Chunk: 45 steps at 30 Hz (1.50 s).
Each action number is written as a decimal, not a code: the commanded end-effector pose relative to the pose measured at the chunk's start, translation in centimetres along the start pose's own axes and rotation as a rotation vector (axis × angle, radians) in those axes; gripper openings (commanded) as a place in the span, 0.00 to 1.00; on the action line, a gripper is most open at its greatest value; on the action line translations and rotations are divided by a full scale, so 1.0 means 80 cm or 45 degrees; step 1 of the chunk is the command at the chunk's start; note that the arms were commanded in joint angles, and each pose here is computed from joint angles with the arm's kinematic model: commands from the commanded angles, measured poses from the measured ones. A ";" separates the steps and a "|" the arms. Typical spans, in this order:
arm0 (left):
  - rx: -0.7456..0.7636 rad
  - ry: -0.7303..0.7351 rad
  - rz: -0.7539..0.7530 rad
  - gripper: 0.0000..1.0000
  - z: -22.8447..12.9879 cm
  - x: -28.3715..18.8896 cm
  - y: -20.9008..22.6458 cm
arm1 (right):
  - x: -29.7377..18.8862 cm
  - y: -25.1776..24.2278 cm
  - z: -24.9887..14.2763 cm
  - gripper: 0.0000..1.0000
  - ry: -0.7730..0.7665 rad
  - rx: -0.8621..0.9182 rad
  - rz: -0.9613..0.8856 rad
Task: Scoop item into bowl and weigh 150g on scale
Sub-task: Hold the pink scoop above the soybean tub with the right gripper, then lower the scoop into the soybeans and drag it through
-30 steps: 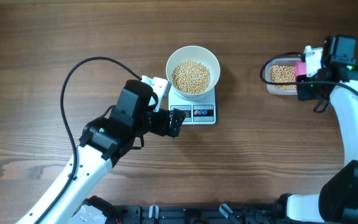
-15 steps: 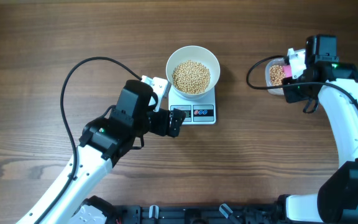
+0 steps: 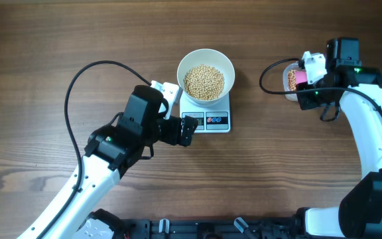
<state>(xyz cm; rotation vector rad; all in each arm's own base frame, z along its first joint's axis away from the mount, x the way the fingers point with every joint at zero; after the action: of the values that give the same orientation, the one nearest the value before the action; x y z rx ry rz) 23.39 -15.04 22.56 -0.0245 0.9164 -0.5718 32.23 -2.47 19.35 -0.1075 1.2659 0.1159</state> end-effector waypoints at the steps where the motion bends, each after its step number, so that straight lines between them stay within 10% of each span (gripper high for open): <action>1: 0.028 0.003 0.004 1.00 -0.001 0.001 -0.001 | 0.007 0.003 -0.002 0.04 0.003 0.081 0.097; 45: 0.028 0.003 0.004 1.00 -0.001 0.001 -0.001 | 0.000 -0.112 -0.035 0.04 -0.253 0.783 0.780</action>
<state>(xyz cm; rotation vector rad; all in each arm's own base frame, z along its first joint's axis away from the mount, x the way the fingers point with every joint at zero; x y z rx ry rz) 23.39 -15.04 22.56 -0.0245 0.9164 -0.5718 30.82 -11.92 18.32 0.7157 1.1118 0.1632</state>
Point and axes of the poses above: each gripper's point midway between its finger pads, its own x axis out along the fingers, its own y axis along the line the jaws close on, z = x × y, the point moved 8 cm from there along -x, back along the fingers, and after that the axes turned 4 degrees about x, right-handed, at the moved point
